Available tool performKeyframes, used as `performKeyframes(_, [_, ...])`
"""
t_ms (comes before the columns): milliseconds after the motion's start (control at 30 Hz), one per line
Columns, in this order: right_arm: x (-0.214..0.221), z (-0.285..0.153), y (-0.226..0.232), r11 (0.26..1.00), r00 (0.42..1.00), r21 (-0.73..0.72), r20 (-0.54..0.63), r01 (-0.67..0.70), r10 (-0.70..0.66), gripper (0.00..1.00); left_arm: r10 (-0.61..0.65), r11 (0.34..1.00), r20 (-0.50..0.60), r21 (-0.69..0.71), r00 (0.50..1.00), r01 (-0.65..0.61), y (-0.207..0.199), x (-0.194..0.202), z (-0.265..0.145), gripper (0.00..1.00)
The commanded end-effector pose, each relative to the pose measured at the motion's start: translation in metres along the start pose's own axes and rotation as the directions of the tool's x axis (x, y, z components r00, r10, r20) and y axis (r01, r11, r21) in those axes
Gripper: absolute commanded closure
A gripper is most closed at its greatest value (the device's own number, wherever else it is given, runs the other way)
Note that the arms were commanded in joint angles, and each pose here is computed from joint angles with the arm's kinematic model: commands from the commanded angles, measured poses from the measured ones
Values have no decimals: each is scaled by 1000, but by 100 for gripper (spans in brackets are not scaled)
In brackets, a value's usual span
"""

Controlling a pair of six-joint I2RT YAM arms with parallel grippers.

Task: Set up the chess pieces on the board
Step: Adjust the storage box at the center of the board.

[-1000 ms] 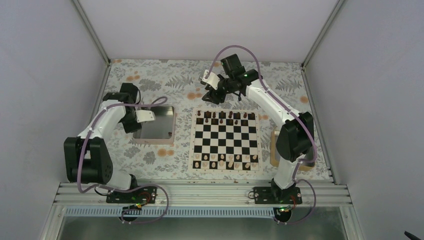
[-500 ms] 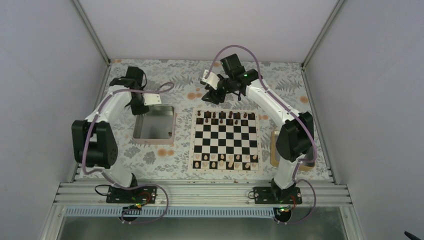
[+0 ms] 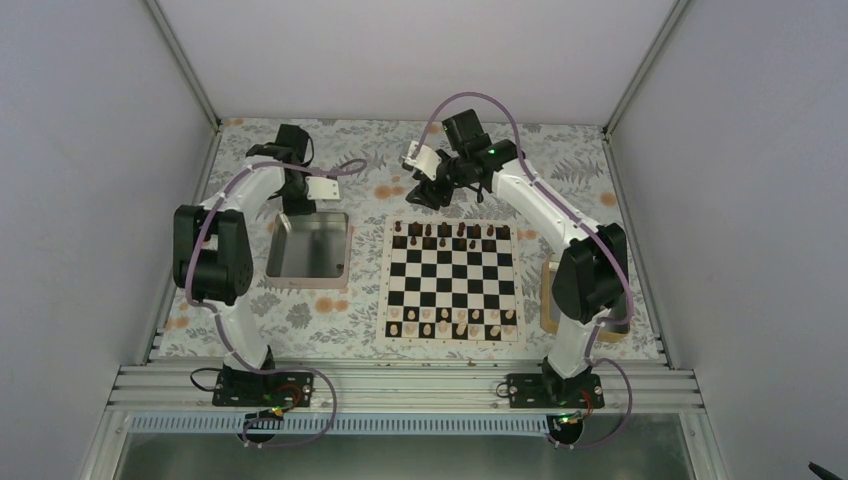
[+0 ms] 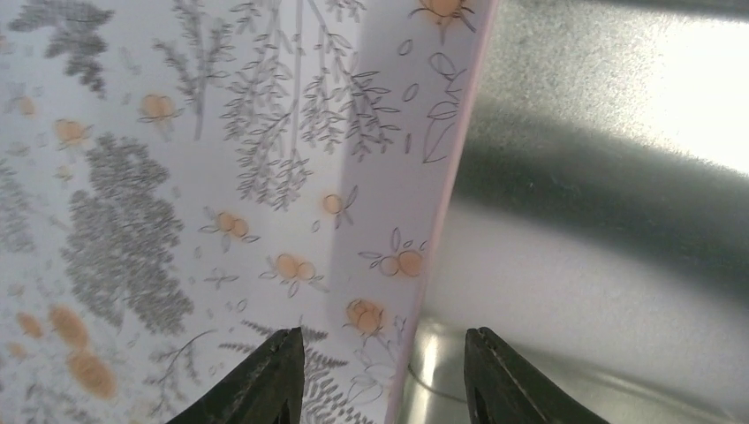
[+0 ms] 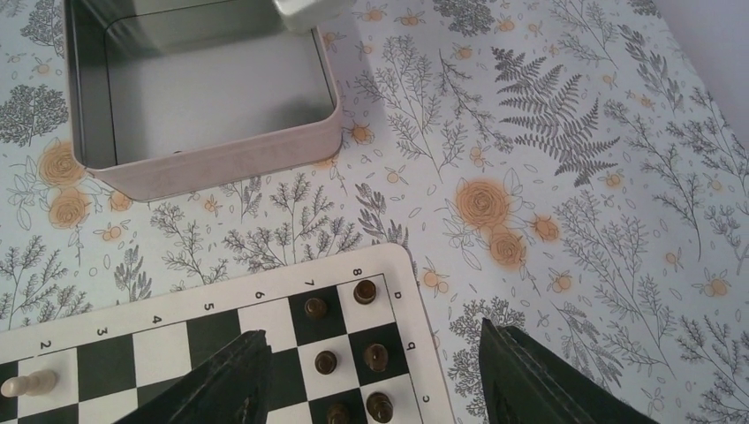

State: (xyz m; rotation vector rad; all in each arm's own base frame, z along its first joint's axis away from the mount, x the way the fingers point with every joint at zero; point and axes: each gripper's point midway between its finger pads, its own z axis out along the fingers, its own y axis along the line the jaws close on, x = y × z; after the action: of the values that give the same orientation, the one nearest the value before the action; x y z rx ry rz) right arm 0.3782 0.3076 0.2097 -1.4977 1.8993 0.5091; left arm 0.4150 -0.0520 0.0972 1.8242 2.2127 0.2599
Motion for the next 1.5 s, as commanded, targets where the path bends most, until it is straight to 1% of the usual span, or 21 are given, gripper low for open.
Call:
performKeyframes(0, [2,-5,-7,1000,1000,25,3,2,-2,39,51,998,23,41,998,-52,-4,-9,11,54])
performKeyframes(100, [6,-4,-9,999,1000,34,-2,-3,3,39,63,996,22,65,998,-64,-9,-9,18,56])
performKeyframes(200, [9,-3,-10,999,1000,35,-8,-8,8,39,53,997,-5,65,999,-53,-7,-5,28,60])
performKeyframes(467, [13,-2,-12,999,1000,48,-22,-10,11,39,-24,997,-96,72,995,31,-3,13,52,77])
performKeyframes(600, [12,-3,-13,999,1000,52,-20,-12,13,39,-84,991,-118,98,989,96,-7,21,57,78])
performKeyframes(733, [13,-3,-13,998,1000,54,-23,-15,16,39,-208,974,-153,63,966,220,2,40,54,78])
performKeyframes(833, [14,-3,-13,998,1000,55,-24,-15,16,40,-334,931,-182,89,925,353,1,59,50,78])
performKeyframes(867, [13,-3,-13,998,1000,57,-24,-13,15,40,-371,913,-196,102,908,395,-1,65,49,80])
performKeyframes(933, [13,-2,-14,998,1000,58,-26,-14,16,40,-451,869,-224,110,864,482,-6,77,48,82])
performKeyframes(1000, [13,-3,-16,998,999,61,-29,-14,16,40,-534,817,-238,101,812,567,-6,88,46,85])
performKeyframes(1033, [12,-3,-16,998,999,61,-29,-12,14,40,-585,781,-237,92,776,617,-3,95,45,86])
performKeyframes(1067, [12,-3,-16,998,999,62,-29,-13,15,40,-643,731,-235,96,729,676,0,105,42,88])
performKeyframes(1100, [11,-3,-17,998,999,63,-29,-12,14,40,-679,688,-235,126,695,715,-2,108,42,89])
performKeyframes(1167, [12,-2,-18,998,999,61,-34,-12,14,40,-736,606,-233,194,636,772,-10,114,42,95])
performKeyframes(1233, [13,-2,-17,998,999,62,-39,-9,11,40,-779,533,-232,245,583,810,-19,121,42,98])
performKeyframes(1300, [14,-1,-17,998,999,61,-43,-6,9,40,-791,498,-250,266,558,825,-34,124,43,98])
performKeyframes(1367, [16,0,-17,998,999,61,-49,-3,6,40,-777,498,-284,268,561,825,-53,128,42,98])
performKeyframes(1467, [18,1,-16,998,999,60,-49,1,2,40,-782,506,-271,250,561,825,-61,128,34,97])
